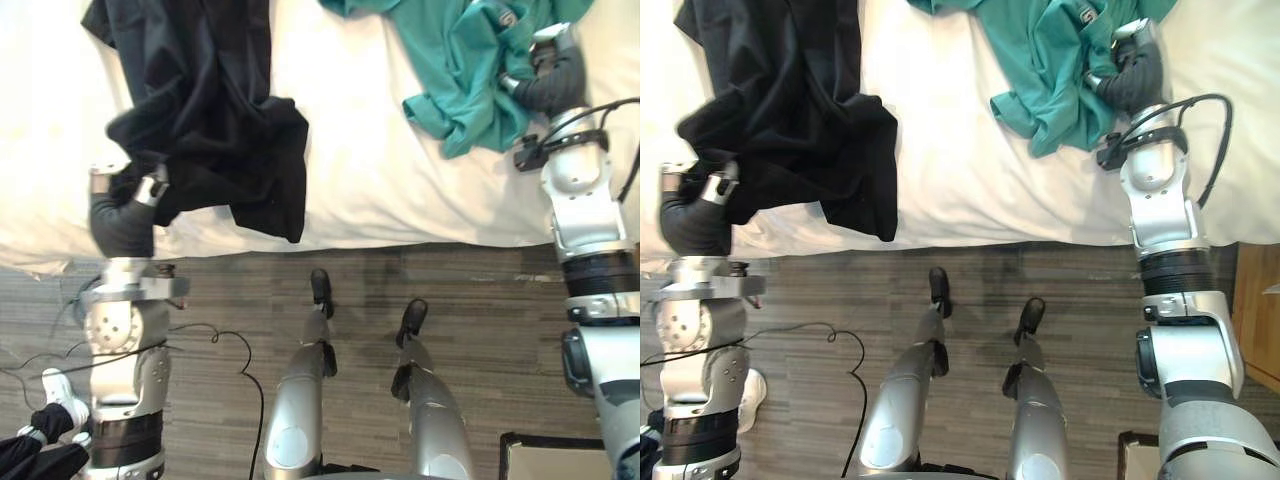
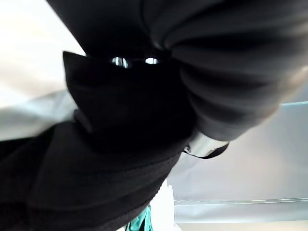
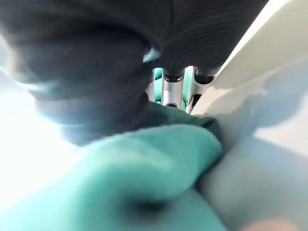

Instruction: Tidy the bed and pick cloth on bed and put in laundry

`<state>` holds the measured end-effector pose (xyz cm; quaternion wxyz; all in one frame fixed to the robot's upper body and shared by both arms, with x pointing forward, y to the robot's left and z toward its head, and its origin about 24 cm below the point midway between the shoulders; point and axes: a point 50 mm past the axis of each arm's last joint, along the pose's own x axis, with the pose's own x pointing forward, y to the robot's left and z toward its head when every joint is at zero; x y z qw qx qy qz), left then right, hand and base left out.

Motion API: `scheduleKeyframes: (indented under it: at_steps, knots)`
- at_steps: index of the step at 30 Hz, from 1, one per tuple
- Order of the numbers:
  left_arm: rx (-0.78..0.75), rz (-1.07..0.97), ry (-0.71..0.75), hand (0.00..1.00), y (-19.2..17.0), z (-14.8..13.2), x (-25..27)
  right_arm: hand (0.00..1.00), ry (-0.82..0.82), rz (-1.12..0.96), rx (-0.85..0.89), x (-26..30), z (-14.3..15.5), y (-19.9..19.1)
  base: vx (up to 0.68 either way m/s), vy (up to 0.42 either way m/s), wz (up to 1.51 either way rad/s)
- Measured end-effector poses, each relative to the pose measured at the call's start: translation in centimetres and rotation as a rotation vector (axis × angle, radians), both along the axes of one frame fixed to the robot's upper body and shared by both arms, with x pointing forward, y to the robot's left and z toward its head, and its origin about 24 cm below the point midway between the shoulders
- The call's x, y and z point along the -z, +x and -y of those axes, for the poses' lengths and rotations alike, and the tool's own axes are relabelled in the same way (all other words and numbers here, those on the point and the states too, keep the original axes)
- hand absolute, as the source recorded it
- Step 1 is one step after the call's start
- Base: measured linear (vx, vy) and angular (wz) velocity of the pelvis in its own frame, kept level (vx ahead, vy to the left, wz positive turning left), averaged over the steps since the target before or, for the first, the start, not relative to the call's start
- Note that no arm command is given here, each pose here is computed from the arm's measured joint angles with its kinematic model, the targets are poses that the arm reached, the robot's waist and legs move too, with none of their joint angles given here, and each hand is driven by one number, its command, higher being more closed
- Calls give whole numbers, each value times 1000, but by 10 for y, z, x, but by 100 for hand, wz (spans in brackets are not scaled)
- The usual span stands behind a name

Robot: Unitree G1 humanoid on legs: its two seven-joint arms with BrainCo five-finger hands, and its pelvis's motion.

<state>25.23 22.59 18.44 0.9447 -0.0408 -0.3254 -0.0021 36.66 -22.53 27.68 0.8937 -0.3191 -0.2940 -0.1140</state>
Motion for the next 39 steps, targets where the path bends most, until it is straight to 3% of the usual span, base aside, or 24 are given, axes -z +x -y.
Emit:
scheduleKeyframes:
  at_steps: [4,8,11,14,19,25,31,39]
  knots:
    - [64,-85,-36,100,8,20,20,100,247,-80,-59,45,-5,3,44,14,-2]
    - [101,-338,-87,100,21,53,81,100,634,-197,-133,126,-22,-14,90,27,17]
    - [29,-579,-194,100,-14,51,146,100,881,-330,-133,206,-37,-67,136,31,56]
    - [-15,-765,-197,100,-48,44,187,100,1005,-470,-40,262,-36,-120,197,32,56]
    - [-67,-887,-214,100,-63,35,215,100,1000,-635,26,301,-41,-166,105,51,32]
    - [8,-1024,-210,100,-80,64,242,100,928,-828,85,332,-53,-212,77,-93,89]
    - [-8,-1174,-281,100,-110,79,270,100,898,-965,101,354,-62,-230,-31,-93,4]
    - [-7,-1201,-334,100,-123,82,275,100,859,-1062,53,365,-73,-240,27,-13,10]
